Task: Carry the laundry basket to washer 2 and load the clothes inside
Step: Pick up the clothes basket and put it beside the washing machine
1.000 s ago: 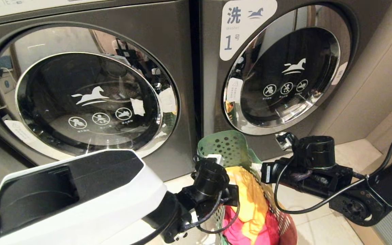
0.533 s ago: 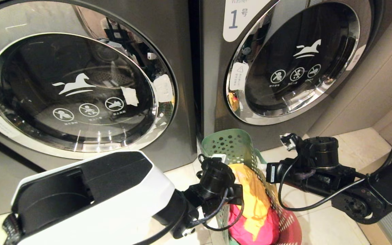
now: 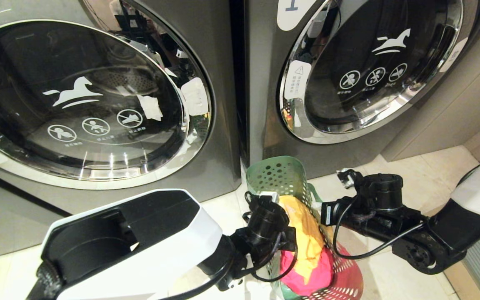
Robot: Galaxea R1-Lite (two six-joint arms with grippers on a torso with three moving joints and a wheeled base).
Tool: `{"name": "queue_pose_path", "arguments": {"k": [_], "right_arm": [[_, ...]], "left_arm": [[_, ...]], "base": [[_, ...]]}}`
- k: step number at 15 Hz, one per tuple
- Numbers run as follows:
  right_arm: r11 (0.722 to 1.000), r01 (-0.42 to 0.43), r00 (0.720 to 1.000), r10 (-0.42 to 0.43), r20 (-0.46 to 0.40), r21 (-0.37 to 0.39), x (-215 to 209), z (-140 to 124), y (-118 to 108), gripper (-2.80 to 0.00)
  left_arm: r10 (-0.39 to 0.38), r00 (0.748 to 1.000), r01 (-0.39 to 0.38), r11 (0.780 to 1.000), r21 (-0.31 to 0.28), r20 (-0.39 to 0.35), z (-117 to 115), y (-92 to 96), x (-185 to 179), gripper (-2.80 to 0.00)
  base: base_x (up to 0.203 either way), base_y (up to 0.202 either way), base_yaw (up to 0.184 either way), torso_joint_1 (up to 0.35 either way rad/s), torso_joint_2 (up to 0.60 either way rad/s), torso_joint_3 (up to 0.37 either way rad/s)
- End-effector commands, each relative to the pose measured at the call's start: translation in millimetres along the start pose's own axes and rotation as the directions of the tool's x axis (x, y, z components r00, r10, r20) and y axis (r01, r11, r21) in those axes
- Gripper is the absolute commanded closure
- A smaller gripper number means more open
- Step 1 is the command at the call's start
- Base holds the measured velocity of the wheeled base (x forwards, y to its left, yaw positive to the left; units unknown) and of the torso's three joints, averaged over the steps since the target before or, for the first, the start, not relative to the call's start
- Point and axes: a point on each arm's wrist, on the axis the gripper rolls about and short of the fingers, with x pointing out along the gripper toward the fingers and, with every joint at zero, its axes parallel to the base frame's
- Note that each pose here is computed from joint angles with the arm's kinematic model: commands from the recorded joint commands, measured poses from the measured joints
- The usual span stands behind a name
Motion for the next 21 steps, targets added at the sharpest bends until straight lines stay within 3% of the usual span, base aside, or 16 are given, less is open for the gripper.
{"name": "queue_pose_path", "arguments": {"k": [1, 3, 6, 18, 19, 21], "right_arm": [[1.000, 0.006, 1.000, -0.006, -0.028, 0.006, 7, -9, -4, 0.00], [1.000, 0.013, 0.999, -0.012, -0.042, 0.008, 12, -15, -7, 0.00], [1.000, 0.006, 1.000, -0.006, 0.017, -0.013, 19, -20, -11, 0.00], [0.999, 0.038, 0.999, -0.038, -0.008, -0.032, 23, -29, -14, 0.00], [0.998, 0.050, 0.999, -0.050, -0.012, -0.046, 24, -32, -15, 0.00], [0.994, 0.083, 0.996, -0.085, -0.018, -0.069, 28, -36, -18, 0.00]], "left_arm": [[0.014, 1.000, -0.014, 1.000, -0.002, -0.007, -7, 3.2, 7, 0.00], [0.021, 1.000, -0.021, 1.000, -0.001, -0.012, -10, 4.8, 10, 0.00], [0.027, 0.999, -0.026, 1.000, 0.012, -0.020, -15, 6.6, 15, 0.00], [0.050, 0.999, -0.050, 0.999, 0.005, 0.014, -16, 5.3, 26, 0.00], [0.056, 0.998, -0.056, 0.998, 0.010, 0.010, -20, 6.7, 28, -2.80], [0.080, 0.996, -0.081, 0.997, 0.011, 0.029, -20, 5.9, 33, -2.80]], "base": [[0.000, 0.000, 0.000, 0.000, 0.00, 0.000], [0.000, 0.000, 0.000, 0.000, 0.00, 0.000], [0.000, 0.000, 0.000, 0.000, 0.00, 0.000], [0.000, 0.000, 0.000, 0.000, 0.00, 0.000], [0.000, 0.000, 0.000, 0.000, 0.00, 0.000], [0.000, 0.000, 0.000, 0.000, 0.00, 0.000]]}}
